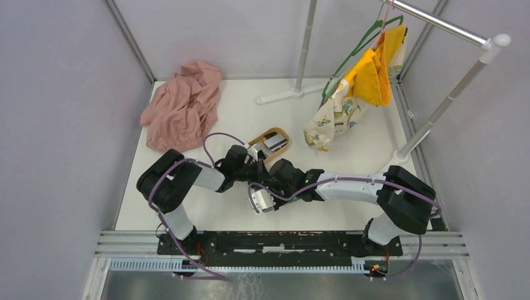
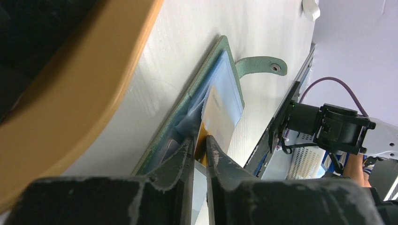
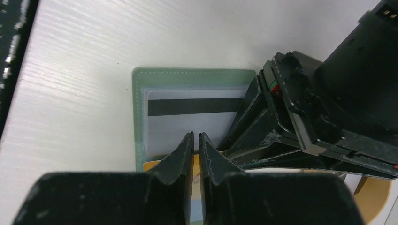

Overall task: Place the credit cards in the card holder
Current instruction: Insert the credit card into the card slot.

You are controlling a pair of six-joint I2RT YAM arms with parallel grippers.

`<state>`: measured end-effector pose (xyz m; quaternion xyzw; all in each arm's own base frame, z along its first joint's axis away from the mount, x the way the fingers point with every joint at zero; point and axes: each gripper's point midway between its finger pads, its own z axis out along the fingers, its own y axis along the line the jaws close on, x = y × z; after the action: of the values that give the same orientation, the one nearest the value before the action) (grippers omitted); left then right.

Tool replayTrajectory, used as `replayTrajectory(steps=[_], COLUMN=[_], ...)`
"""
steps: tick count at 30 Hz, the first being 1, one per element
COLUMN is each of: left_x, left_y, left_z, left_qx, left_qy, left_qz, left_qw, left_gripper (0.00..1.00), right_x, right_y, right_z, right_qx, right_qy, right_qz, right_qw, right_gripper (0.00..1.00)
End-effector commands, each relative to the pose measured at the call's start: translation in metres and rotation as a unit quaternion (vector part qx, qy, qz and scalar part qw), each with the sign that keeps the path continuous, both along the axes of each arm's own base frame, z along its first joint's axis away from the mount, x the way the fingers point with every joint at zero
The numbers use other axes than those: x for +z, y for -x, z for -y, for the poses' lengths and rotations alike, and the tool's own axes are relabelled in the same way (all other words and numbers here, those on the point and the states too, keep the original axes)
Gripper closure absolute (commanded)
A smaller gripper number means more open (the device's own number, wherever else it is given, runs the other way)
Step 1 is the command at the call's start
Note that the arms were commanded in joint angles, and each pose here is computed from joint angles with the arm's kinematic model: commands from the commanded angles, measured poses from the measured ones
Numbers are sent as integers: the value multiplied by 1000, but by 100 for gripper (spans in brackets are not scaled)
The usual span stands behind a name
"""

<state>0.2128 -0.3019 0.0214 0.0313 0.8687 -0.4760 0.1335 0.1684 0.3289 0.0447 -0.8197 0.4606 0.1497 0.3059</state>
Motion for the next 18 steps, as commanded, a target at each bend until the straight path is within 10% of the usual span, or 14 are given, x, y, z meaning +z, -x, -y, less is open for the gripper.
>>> replayTrajectory(steps=[1,18], left_x=[-6,-4], left_y=[-2,-1], left_z=[0,0], left_qx=[-7,-7], left_qy=[-13,-10], left_qz=[8,10], left_qw=[1000,1000], left_gripper=[79,70], right_x=[6,-11], right_y=[-26,-43], right_z=[-4,43], right_qx=[-57,-90], right_qy=[6,65], right_qz=[56,72], right_qw=[997,991], right_gripper=[87,87])
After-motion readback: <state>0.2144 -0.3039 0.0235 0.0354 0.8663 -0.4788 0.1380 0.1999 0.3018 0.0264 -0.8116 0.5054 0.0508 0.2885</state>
